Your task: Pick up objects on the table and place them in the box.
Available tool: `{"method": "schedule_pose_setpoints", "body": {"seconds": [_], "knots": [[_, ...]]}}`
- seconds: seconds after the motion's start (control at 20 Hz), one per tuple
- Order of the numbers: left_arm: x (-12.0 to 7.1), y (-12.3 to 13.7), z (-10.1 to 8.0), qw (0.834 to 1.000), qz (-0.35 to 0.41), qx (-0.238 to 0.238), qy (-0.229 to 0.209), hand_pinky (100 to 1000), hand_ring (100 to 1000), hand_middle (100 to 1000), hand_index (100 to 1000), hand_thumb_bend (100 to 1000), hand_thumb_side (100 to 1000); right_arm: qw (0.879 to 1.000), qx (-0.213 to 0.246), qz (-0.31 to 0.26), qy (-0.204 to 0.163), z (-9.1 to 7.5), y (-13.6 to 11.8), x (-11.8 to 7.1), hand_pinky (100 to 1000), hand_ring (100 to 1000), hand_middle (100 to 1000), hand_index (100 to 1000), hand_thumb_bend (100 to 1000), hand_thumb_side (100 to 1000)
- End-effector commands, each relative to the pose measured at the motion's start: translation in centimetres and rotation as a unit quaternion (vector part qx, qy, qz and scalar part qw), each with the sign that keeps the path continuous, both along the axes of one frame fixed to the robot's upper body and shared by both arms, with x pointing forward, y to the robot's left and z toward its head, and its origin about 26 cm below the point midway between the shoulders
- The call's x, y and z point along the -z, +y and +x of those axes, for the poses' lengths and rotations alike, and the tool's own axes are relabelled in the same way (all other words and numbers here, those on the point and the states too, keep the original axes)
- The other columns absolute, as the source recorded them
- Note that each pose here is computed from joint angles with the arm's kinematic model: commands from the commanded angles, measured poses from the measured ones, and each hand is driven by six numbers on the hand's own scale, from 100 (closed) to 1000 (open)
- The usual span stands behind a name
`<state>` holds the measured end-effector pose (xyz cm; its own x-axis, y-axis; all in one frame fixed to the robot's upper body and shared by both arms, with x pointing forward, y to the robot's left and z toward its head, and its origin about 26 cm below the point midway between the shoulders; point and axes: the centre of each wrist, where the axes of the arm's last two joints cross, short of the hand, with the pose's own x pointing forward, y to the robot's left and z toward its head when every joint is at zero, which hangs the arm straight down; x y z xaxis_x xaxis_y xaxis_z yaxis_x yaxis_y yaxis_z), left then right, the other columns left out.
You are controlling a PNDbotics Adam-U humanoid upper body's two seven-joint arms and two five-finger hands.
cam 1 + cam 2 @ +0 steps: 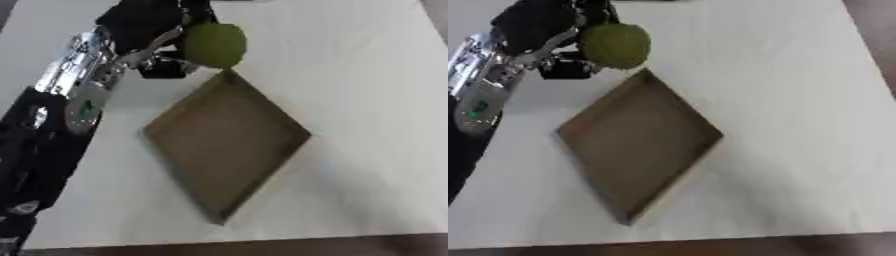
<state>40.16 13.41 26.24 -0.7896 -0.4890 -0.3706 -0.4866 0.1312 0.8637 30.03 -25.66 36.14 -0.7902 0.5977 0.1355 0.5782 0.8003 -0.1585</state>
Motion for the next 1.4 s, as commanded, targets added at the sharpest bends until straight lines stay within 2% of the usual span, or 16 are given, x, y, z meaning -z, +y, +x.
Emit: {"method": "schedule_pose_setpoints", "body": {"seconds": [0.05,0.4,0.7,1.0,1.1,1.25,1.3,1.35,1.4], "knots": [[-0.3,-0.3,-0.7,1.000,0.017,0.020,-0.009,450,468,406,608,100,111,1.000,0.009,-0.009,-0.015,-0.7,-0.2,-1.0,777,632,728,777,100,562],[3.3,0.3,0.3,0.997,0.054,0.027,0.038,450,477,417,619,100,154,1.000,0.010,-0.015,-0.013,-0.7,-0.2,-1.0,777,633,728,777,100,560],[6.3,0.3,1.0,0.993,0.089,0.037,0.063,472,490,439,639,100,132,1.000,0.007,-0.015,-0.012,-0.7,-0.2,-0.9,778,633,728,777,100,560],[7.2,0.7,1.5,0.993,0.095,0.022,0.062,530,520,477,697,100,107,1.000,0.006,-0.012,-0.008,-0.6,-0.2,-0.7,779,632,727,777,100,560],[7.2,0.7,1.5,0.993,0.101,0.019,0.060,570,553,521,758,100,100,1.000,0.005,-0.012,-0.007,-0.6,-0.2,-0.6,780,632,727,777,100,560],[7.2,0.8,1.5,0.991,0.122,0.013,0.055,689,668,679,884,175,100,1.000,0.005,-0.011,-0.006,-0.6,-0.3,-0.6,780,632,727,778,100,559],[7.1,0.8,1.4,0.990,0.130,0.011,0.053,743,737,750,921,220,120,1.000,0.005,-0.011,-0.006,-0.6,-0.3,-0.6,780,632,728,778,100,559],[6.9,0.8,1.3,0.989,0.136,0.012,0.047,772,765,777,932,248,195,1.000,0.005,-0.011,-0.005,-0.6,-0.3,-0.6,780,632,728,778,100,559],[6.7,0.8,1.2,0.989,0.141,0.013,0.041,798,797,810,945,318,359,1.000,0.005,-0.011,-0.005,-0.6,-0.3,-0.6,780,632,728,778,100,559]]}}
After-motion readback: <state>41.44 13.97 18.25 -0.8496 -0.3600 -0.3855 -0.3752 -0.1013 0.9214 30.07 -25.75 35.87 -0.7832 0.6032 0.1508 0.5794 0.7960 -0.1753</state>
